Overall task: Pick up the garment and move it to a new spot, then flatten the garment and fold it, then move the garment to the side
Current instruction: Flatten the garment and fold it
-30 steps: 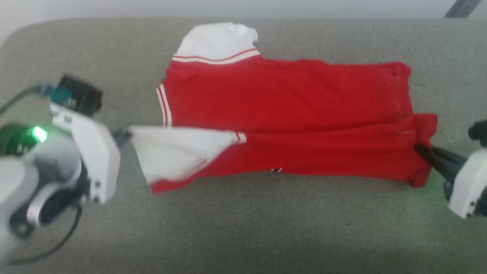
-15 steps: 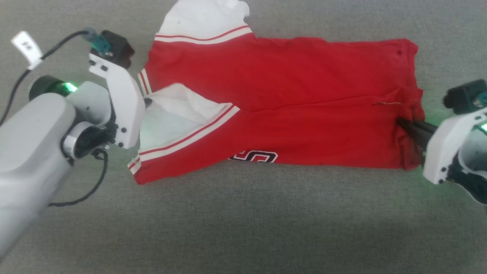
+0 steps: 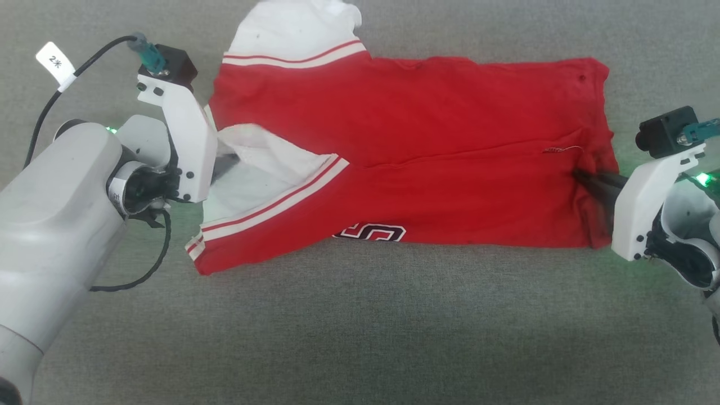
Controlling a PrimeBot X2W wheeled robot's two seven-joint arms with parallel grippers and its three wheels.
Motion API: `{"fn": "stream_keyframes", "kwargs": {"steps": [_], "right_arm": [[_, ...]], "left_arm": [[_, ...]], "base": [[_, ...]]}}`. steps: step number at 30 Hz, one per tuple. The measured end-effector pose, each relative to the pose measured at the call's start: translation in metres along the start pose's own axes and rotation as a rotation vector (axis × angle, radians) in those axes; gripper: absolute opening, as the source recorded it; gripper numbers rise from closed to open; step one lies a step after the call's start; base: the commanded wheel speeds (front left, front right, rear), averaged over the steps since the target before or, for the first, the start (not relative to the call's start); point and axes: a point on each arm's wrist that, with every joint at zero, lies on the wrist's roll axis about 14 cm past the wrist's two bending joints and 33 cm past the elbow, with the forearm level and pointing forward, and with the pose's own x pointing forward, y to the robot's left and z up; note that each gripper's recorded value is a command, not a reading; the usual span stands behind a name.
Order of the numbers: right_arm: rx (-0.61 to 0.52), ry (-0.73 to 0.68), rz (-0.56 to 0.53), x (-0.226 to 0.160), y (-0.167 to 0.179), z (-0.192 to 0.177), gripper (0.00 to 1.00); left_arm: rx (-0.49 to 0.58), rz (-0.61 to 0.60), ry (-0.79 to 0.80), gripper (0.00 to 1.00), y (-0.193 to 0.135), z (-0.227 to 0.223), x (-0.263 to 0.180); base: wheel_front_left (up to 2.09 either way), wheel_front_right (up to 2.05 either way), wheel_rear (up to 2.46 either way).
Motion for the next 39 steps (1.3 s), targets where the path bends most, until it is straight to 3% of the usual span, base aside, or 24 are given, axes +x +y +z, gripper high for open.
{"fn": "stream_keyframes", "kwargs": {"steps": [12, 25, 31, 39], "right_arm": [[0.022, -0.310, -0.052, -0.034, -0.011, 0.057, 1.00], [0.015, -0.644, -0.168, -0.081, -0.017, 0.095, 1.00], [0.046, -0.709, -0.239, -0.102, -0.022, 0.091, 1.00], [0.104, -0.653, -0.303, -0.115, -0.028, 0.064, 1.00]], "left_arm": [[-0.017, 0.043, -0.057, 1.00, 0.007, 0.001, -0.049], [-0.072, 0.006, 0.068, 1.00, -0.024, -0.062, -0.064], [-0.095, 0.027, 0.092, 1.00, -0.024, -0.073, -0.059], [-0.127, 0.065, 0.097, 1.00, -0.015, -0.077, -0.035]], "base": [[0.00, 0.00, 0.00], [0.00, 0.00, 0.00], [0.00, 0.00, 0.00], [0.00, 0.00, 0.00]]}}
